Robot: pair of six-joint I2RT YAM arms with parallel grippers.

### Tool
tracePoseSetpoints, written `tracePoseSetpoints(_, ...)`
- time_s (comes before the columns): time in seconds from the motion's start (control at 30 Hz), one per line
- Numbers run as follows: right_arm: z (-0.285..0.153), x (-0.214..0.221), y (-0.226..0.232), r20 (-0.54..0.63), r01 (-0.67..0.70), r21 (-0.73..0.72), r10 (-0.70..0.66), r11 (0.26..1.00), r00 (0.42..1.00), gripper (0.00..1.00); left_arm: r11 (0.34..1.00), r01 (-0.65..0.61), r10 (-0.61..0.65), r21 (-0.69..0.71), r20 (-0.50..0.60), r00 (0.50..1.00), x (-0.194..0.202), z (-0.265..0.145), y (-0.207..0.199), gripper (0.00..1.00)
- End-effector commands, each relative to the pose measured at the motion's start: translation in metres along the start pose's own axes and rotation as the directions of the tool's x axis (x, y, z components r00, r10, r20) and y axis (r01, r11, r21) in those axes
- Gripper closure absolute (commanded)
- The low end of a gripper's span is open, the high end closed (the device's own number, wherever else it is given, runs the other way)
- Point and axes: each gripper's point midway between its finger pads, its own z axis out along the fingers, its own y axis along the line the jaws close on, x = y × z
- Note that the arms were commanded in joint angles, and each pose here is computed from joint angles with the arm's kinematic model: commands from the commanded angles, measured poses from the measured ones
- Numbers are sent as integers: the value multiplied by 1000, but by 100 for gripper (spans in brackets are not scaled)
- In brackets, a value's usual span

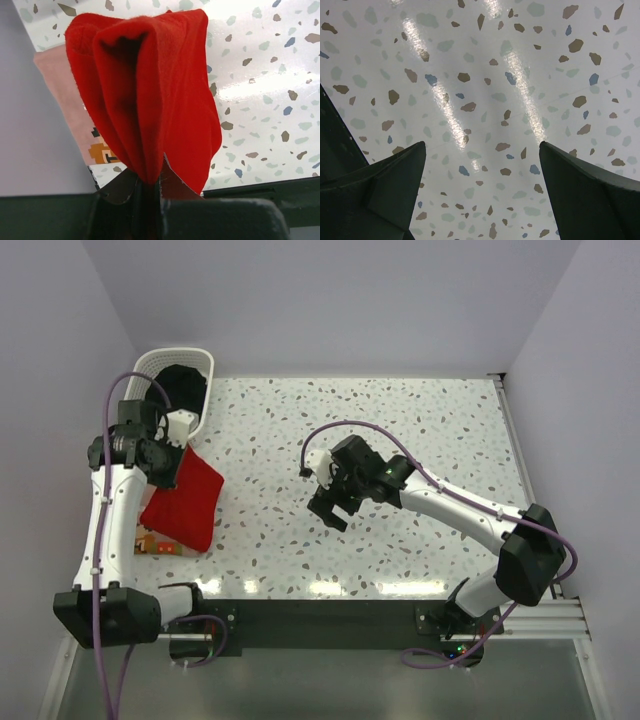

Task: Fold and stack the t-shirts
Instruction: Neatly place the folded tshirt to the corner

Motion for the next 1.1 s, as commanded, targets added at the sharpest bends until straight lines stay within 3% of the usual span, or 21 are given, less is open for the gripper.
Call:
tracePoseSetpoints(0.0, -1, -3, 1, 14, 1, -3, -1, 1000, 1000, 1, 998, -26, 29, -58, 35, 999, -7, 6, 22, 100)
tracePoseSetpoints(0.8, 14, 6, 1, -56, -8, -24, 7, 1000, 998, 1, 984, -120, 112, -135, -63, 992, 32, 82, 102, 100)
tracePoseSetpoints(0.87, 14, 6, 1, -63, -7, -25, 5, 1000, 998, 1, 977, -114, 99, -179, -90, 991, 41, 89, 115, 91)
tracePoseSetpoints(0.9, 13, 5, 0, -62, -7, -23, 6, 1000, 998, 2, 972, -122, 105, -200, -93, 990, 44, 94, 122, 70)
tracePoseSetpoints(0.93, 13, 5, 0, -64, -3, -23, 2, 1000, 998, 1, 969, -116, 97, -217, -97, 991, 46, 95, 129, 57)
tracePoseSetpoints(1.07, 8, 7, -3, -69, -19, -31, 17, 999, 997, 1, 964, -73, 64, -255, -43, 997, 30, 82, 151, 27)
